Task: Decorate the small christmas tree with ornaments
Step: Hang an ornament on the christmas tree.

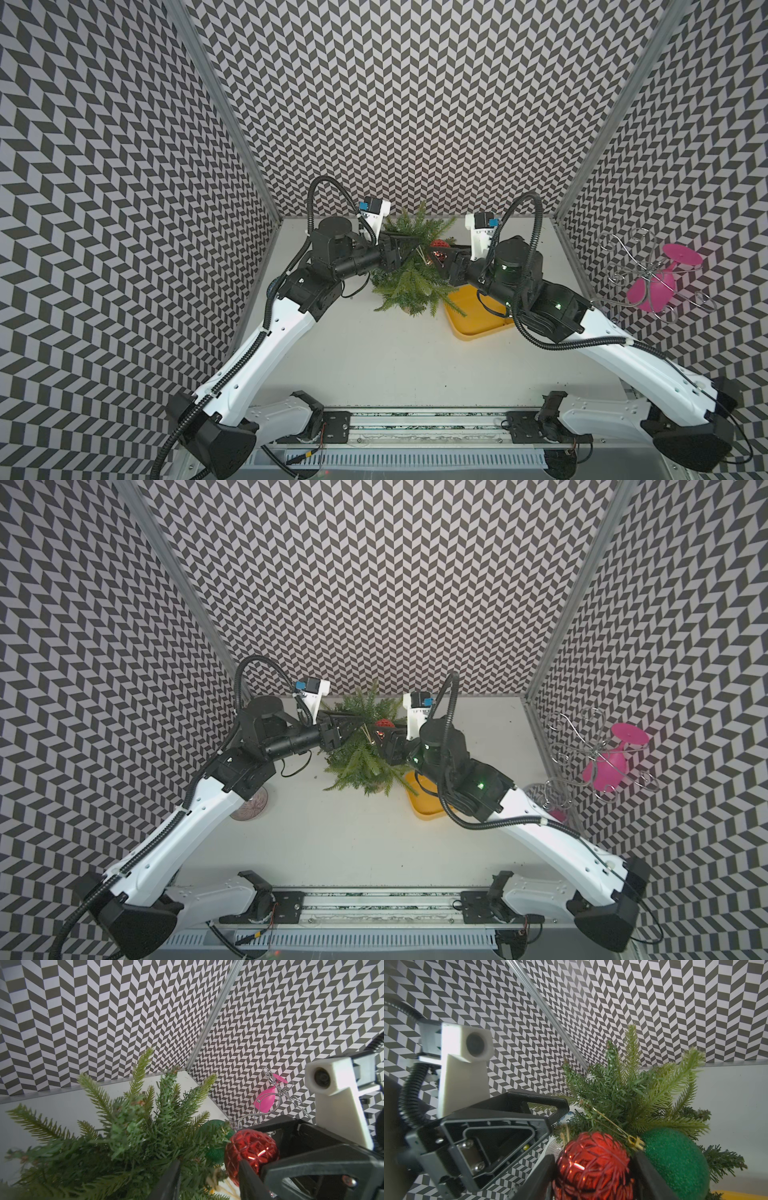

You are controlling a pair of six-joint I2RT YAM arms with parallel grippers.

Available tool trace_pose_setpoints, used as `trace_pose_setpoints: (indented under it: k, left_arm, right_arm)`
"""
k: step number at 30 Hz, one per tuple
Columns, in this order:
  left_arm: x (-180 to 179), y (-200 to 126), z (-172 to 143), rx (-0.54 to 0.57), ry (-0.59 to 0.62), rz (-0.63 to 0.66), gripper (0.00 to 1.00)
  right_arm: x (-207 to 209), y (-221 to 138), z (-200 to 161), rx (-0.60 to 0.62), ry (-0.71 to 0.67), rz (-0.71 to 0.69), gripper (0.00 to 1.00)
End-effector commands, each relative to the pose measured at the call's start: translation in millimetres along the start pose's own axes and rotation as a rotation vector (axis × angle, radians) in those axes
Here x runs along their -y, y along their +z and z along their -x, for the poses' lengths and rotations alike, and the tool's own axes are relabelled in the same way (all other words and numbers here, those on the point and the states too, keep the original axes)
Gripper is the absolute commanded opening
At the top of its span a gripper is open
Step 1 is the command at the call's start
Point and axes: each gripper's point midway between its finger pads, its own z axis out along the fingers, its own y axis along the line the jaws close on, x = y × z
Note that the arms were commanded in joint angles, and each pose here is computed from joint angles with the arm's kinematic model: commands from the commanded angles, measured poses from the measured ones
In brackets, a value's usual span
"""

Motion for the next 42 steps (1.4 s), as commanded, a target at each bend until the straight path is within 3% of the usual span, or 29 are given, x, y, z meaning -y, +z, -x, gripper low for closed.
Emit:
trace_pose_setpoints:
  k: [1,16,24,30,42]
  left_arm:
    - [12,-9,18,0.054,0.028,-0.008,0.49]
    - [7,5,8,0.010,0.079,0.063,0.34]
    - [2,3,2,0.001,0.085,0.097,0.34]
    - [3,4,3,0.005,0.087,0.097,0.13]
    - [6,3,9,0.020,0.101,0.097,0.01]
  right_arm:
    - [-12,-6,14,0.055,0.021,0.049,0.56]
    - [-15,-4,13,0.059,0.030,0.061,0.56]
    - [-15,-3,13,0.057,0.026,0.063,0.56]
    - [-16,-3,11,0.050,0.025,0.069,0.56]
    - [-21,-6,-3,0.002,0.037,0.118,0.63]
